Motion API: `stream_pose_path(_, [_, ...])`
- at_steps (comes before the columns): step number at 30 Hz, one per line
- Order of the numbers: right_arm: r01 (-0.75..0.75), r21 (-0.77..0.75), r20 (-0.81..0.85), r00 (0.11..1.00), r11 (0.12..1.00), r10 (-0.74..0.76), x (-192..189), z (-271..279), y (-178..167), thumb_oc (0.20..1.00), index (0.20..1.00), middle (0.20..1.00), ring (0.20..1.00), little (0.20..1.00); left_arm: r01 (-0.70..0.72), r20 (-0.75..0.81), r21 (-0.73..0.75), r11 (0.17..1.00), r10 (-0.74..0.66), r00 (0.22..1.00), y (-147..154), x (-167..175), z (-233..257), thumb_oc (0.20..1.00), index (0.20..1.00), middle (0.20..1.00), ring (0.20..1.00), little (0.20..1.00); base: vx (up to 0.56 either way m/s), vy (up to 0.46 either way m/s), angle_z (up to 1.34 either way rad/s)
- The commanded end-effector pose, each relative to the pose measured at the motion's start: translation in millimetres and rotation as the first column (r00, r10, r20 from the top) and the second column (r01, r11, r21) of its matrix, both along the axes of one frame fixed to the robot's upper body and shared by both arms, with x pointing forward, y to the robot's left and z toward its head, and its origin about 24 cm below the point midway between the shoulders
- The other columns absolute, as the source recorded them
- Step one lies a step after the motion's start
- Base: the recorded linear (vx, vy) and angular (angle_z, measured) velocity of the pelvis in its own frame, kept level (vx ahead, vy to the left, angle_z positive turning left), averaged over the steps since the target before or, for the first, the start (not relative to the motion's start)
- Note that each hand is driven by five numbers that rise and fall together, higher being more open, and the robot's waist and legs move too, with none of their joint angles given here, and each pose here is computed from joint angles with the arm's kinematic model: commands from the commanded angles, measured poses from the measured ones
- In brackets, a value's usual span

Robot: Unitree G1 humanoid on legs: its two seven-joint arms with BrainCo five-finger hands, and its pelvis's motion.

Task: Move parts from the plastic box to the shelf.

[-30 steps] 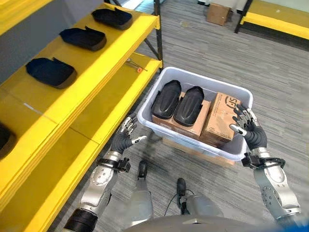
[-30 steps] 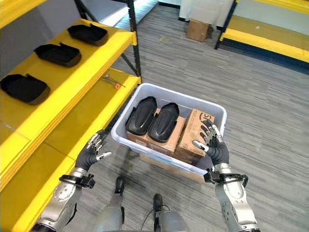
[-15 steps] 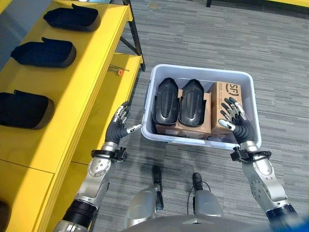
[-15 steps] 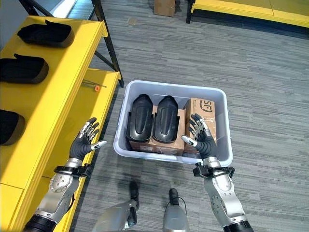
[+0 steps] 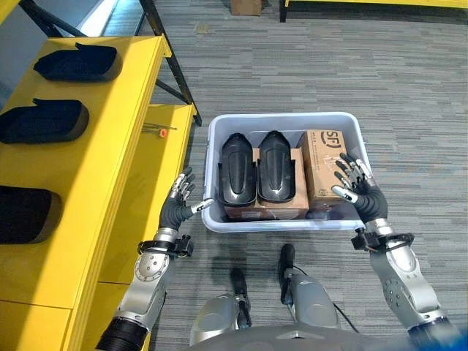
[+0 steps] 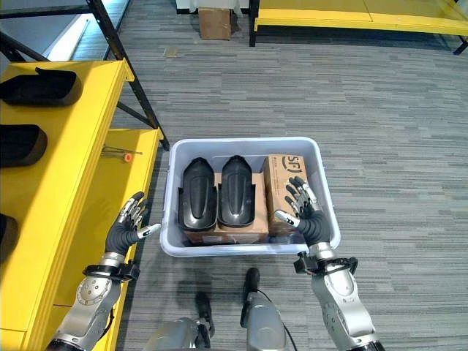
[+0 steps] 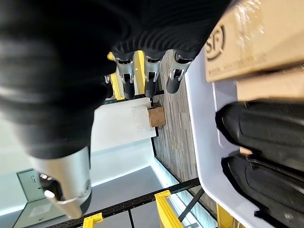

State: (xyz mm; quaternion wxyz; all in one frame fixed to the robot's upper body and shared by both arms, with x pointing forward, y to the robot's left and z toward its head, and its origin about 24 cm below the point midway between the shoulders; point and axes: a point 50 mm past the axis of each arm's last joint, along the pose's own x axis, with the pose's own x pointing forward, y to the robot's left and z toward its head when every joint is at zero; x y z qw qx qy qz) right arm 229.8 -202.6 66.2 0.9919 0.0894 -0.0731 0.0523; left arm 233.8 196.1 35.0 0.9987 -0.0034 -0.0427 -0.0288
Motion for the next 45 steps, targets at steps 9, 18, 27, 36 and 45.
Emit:
stream_pose_path(9, [0.034, -0.002, 0.137, 0.99, 0.999, -0.034, 6, 26, -6, 1.0, 1.0, 1.0, 1.0, 1.0, -0.011, 0.155, -0.023, 1.0, 0.014, 0.988, 7, 4, 30, 1.0, 1.0, 1.0, 1.0, 1.0, 0.09, 0.246, -0.11])
stream_pose_path(18, [0.049, 0.035, 0.108, 0.993, 0.998, -0.053, 6, 19, -3, 1.0, 1.0, 1.0, 1.0, 1.0, -0.015, 0.192, 0.06, 0.998, 0.003, 0.981, 15, 6, 42, 1.0, 1.0, 1.0, 1.0, 1.0, 0.07, 0.188, -0.04])
stream_pose_path(27, [0.046, 0.036, 0.123, 0.991, 0.998, -0.05, 17, 22, 7, 1.0, 1.0, 1.0, 1.0, 1.0, -0.04, 0.289, 0.064, 0.997, 0.02, 0.957, 9, 20, 62, 1.0, 1.0, 1.0, 1.0, 1.0, 0.0, 0.035, 0.07])
stream_pose_path(36, [0.136, 0.005, 0.24, 0.962, 0.991, -0.133, 59, 52, 23, 1.0, 1.0, 1.0, 1.0, 1.0, 0.018, 0.396, 0.006, 1.0, -0.018, 0.918, -21, 40, 89, 1.0, 1.0, 1.0, 1.0, 1.0, -0.04, -0.023, -0.04])
stream_pose_path(45, [0.248, -0.01, 0.251, 0.938, 0.969, -0.238, 89, 62, 27, 1.0, 1.0, 1.0, 1.0, 1.0, 0.069, 0.418, -0.004, 0.998, -0.061, 0.906, -36, 45, 95, 1.0, 1.0, 1.0, 1.0, 1.0, -0.01, -0.025, 0.01])
